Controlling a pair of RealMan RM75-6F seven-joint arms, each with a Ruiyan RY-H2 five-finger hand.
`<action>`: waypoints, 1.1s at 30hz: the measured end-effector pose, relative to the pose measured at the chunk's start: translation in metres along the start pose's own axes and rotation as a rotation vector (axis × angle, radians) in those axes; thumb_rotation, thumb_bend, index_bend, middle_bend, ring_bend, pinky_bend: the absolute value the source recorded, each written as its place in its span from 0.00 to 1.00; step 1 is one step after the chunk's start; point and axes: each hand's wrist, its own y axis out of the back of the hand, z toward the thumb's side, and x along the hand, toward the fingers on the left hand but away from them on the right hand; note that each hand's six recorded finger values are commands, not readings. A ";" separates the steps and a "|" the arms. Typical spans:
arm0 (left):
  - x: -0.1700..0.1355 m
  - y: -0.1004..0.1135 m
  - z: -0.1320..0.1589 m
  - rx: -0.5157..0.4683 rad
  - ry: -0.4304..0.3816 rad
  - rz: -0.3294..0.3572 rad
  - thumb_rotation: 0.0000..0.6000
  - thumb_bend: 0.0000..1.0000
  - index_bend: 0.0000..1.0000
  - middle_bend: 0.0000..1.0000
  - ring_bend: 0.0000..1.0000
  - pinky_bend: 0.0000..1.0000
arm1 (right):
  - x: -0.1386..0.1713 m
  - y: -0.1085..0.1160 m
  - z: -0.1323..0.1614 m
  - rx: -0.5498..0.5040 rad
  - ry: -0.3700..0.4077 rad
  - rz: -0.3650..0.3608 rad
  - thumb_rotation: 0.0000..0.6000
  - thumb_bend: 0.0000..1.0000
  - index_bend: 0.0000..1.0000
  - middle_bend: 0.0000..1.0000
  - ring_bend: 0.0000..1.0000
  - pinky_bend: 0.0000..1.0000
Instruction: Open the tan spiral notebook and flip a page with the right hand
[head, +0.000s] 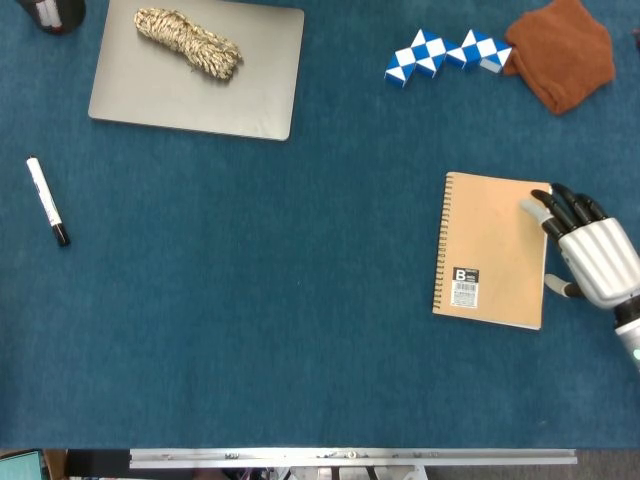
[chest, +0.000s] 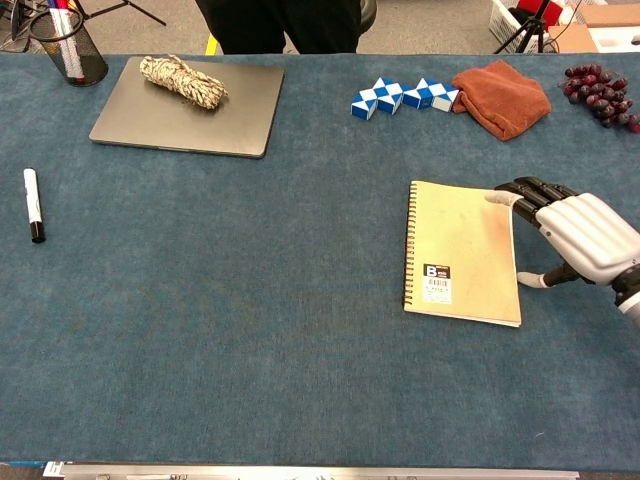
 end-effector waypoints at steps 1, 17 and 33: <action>0.000 0.000 0.000 -0.001 0.000 0.000 1.00 0.06 0.27 0.23 0.20 0.36 | -0.001 0.000 0.000 -0.002 -0.001 -0.001 1.00 0.00 0.16 0.16 0.08 0.19; 0.000 0.000 -0.001 -0.001 0.003 -0.002 1.00 0.06 0.27 0.23 0.20 0.36 | -0.009 0.005 0.005 -0.036 -0.007 -0.052 1.00 0.00 0.16 0.16 0.08 0.19; 0.000 0.000 -0.001 -0.003 0.002 0.001 1.00 0.06 0.27 0.23 0.20 0.36 | -0.016 0.019 0.015 -0.058 0.019 -0.103 1.00 0.00 0.16 0.15 0.08 0.19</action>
